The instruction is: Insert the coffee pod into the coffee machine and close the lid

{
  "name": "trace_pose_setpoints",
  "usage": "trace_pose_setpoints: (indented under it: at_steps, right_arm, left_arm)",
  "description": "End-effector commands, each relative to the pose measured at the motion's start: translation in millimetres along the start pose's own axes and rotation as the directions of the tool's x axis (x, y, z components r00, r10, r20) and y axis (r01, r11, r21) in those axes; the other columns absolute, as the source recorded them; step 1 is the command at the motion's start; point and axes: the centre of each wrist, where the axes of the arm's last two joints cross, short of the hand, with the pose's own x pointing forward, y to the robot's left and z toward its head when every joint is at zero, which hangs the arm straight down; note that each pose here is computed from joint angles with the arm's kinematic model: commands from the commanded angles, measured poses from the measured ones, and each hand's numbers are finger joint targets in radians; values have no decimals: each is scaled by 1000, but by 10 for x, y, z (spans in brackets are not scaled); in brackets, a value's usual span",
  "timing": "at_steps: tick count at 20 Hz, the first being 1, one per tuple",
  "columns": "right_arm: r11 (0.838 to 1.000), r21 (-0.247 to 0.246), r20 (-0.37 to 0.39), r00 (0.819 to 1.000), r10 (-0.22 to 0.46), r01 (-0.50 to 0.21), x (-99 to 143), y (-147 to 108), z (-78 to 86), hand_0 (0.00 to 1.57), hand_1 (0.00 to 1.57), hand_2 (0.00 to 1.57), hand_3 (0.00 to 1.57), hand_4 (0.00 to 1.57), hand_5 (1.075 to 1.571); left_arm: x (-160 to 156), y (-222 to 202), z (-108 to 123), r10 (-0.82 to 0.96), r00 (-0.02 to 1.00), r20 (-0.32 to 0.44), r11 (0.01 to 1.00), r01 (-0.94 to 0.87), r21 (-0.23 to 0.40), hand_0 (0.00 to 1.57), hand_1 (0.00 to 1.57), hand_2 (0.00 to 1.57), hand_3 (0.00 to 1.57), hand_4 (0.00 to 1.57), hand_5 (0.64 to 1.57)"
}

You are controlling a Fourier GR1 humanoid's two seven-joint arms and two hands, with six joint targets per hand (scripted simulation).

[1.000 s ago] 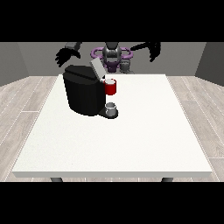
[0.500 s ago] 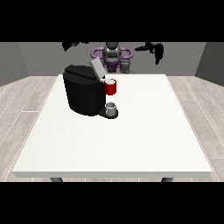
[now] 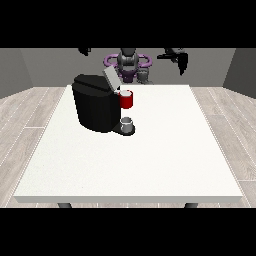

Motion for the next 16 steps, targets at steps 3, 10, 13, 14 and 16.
trace_pose_setpoints:
  at_steps: [3, 10, 13, 14, 16]
  right_arm:
    - [998, 52, 50, 999, 20, -22, 8, 261, -84, 0, 0, 0, 0, 0, 1571]
    - [998, 62, 32, 999, -29, 27, 103, 18, -332, 0, 0, 0, 0, 0, 1571]
    - [998, 53, 36, 999, -37, 35, 2, 227, -351, 0, 0, 0, 0, 0, 1571]
    - [999, 15, 5, 999, -48, 48, -56, 170, -388, 0, 0, 0, 0, 0, 1571]
    - [999, 34, 24, 999, -33, 32, -41, -101, -434, 0, 0, 0, 0, 0, 1571]
  left_arm:
    - [82, -62, 144, 13, 1000, 26, 1000, -13, -4, 0, 0, 0, 0, 0, 1571]
    - [297, -52, 252, 34, 996, 87, 998, -38, 43, 0, 0, 0, 0, 0, 1571]
    - [293, -27, 297, -24, 995, 94, 999, 19, 51, 0, 0, 0, 0, 0, 1571]
    - [415, -42, 349, -2, 998, 69, 1000, 3, -13, 0, 0, 0, 0, 0, 1571]
    - [519, -158, 297, -9, 995, 103, 999, 4, 54, 0, 0, 0, 0, 0, 1571]
